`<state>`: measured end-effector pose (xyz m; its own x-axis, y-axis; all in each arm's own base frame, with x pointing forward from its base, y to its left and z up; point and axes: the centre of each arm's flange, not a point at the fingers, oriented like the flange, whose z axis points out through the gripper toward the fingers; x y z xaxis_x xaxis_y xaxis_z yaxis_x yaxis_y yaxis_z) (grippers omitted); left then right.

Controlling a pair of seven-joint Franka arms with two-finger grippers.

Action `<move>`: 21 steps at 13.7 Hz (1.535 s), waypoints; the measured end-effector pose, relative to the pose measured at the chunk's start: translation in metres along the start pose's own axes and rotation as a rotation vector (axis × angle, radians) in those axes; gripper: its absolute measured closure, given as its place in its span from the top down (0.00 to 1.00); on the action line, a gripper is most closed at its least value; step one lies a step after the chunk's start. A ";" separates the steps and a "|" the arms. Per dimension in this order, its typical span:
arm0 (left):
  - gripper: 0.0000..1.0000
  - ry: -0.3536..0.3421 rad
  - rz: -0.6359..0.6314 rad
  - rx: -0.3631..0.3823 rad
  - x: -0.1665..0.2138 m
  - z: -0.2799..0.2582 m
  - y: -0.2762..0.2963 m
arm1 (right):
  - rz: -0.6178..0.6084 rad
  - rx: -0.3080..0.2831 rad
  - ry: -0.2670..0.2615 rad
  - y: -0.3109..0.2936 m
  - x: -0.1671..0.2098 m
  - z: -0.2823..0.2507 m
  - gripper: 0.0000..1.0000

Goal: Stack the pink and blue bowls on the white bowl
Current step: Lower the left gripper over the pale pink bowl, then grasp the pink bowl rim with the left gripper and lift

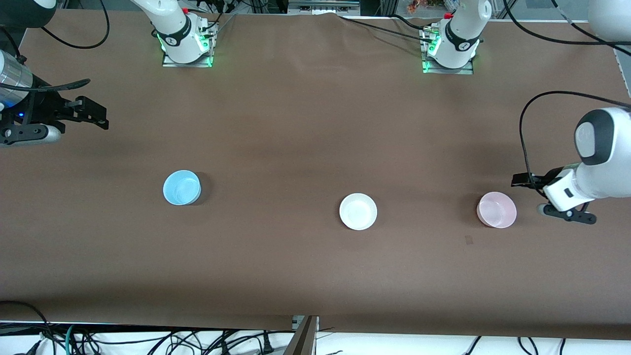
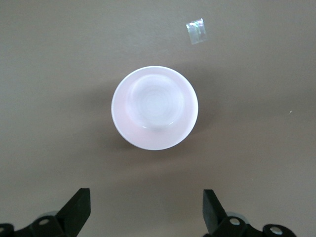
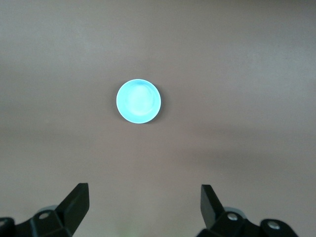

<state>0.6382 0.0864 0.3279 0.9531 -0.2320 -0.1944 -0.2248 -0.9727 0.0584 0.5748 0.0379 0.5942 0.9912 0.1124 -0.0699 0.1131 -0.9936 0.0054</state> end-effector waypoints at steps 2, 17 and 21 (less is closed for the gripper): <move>1.00 0.041 0.043 0.013 0.000 0.033 0.006 | -0.010 -0.001 -0.001 -0.006 0.001 0.001 1.00; 1.00 0.205 0.422 0.199 0.028 0.112 0.002 | -0.029 -0.002 -0.003 -0.017 0.002 0.002 1.00; 0.98 0.203 0.420 0.198 0.033 0.121 -0.005 | -0.029 -0.003 -0.003 -0.017 0.002 0.002 1.00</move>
<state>0.6468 0.0823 0.2028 0.7878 -0.6159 0.0014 -0.6127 -0.7840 -0.0999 0.5743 0.0546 0.5923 0.9873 0.1414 -0.0731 0.1422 -0.9898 0.0064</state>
